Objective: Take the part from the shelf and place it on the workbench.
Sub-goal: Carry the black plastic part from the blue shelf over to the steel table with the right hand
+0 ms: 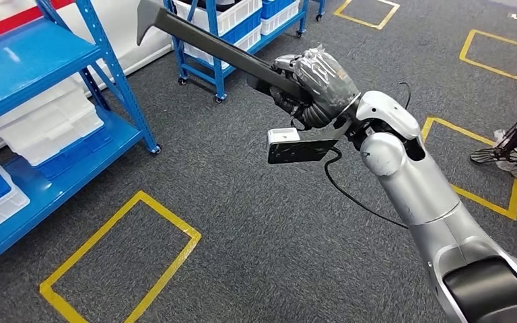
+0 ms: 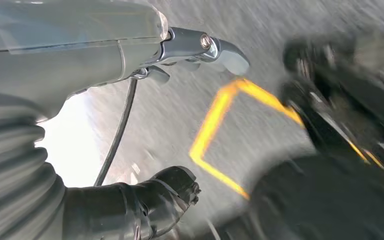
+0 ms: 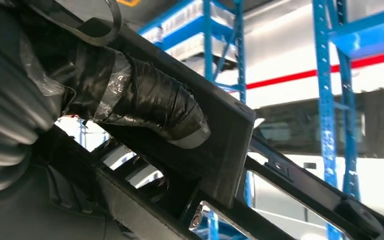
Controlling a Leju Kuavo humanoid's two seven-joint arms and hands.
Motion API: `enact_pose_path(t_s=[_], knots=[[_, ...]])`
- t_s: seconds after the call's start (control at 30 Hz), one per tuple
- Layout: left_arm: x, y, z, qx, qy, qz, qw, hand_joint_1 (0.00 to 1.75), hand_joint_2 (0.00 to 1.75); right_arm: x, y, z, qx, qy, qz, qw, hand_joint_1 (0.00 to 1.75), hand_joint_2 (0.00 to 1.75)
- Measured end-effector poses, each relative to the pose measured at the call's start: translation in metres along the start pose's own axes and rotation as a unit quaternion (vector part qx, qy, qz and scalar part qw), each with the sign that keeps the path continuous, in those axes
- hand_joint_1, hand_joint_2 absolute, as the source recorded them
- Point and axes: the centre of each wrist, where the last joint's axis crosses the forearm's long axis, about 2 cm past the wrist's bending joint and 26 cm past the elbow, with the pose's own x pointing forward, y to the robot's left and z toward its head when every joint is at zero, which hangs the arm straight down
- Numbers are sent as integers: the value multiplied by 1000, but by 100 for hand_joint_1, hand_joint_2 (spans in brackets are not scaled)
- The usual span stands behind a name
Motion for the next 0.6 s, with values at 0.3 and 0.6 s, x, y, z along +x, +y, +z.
enact_pose_path(t_s=[0.3, 0.6], knots=[[-3, 3, 3, -4, 31, 5, 1000, 0, 175, -5, 13, 2, 12, -5, -20, 1000, 175, 175], [-8, 7, 7, -6, 40, 12, 999, 0, 175, -14, 33, 9, 25, 7, -40, 999, 175, 175]])
